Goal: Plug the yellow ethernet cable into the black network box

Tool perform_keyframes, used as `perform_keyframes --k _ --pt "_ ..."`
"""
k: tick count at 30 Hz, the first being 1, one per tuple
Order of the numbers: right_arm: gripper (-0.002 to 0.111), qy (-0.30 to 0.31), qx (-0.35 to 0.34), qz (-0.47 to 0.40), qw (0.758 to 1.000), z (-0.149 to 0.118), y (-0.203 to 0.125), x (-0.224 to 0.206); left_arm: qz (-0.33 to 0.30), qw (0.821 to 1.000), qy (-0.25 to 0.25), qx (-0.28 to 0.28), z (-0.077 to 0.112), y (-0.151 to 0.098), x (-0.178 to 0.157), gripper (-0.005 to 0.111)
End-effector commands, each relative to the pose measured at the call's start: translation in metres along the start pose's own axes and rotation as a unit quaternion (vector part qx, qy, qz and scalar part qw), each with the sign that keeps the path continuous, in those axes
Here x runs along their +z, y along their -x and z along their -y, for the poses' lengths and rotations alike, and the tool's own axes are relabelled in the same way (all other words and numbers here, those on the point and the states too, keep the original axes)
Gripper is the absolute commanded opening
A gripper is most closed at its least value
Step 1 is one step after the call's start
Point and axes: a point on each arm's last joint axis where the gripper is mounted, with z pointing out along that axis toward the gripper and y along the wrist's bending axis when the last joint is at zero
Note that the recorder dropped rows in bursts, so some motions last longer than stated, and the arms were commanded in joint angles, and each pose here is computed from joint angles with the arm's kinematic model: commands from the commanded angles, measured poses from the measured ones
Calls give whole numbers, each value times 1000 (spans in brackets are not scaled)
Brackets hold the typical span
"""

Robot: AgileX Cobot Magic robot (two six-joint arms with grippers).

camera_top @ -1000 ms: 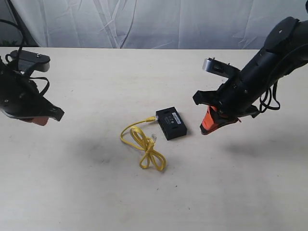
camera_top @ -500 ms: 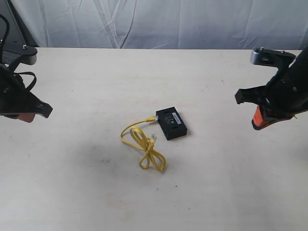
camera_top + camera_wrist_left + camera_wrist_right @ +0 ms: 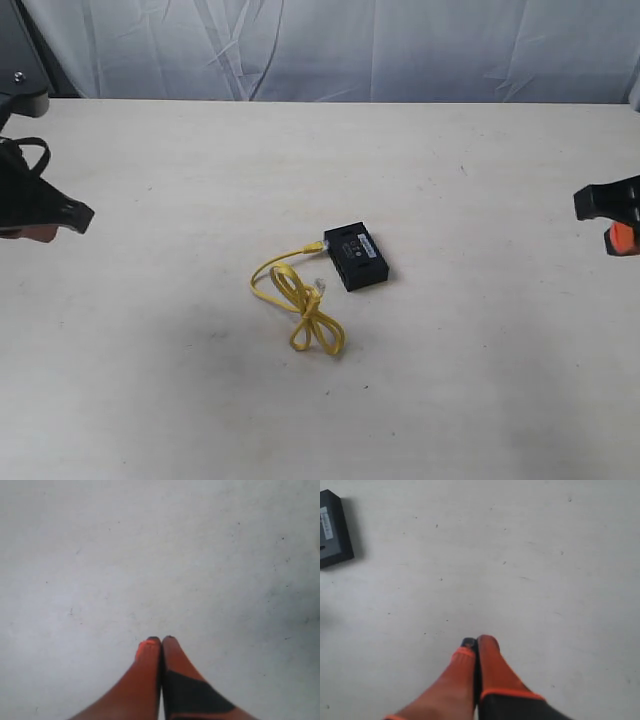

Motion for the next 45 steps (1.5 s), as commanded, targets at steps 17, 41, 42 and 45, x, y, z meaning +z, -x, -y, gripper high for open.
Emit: perform_keyframes --k 17,41,42,45 --pt "-1 -44 -59 182 980 -7 -81 -87 212 977 14 -3 10 -82 -86 0" --pt "-1 -45 -70 426 901 -14 -130 -129 362 931 45 12 13 -136 -128 0" --pt "-1 -45 -70 426 901 -14 -130 -129 362 931 45 12 13 -136 -128 0" --pt "-1 -45 -70 426 901 -14 -130 -129 362 931 45 12 13 -136 -128 0"
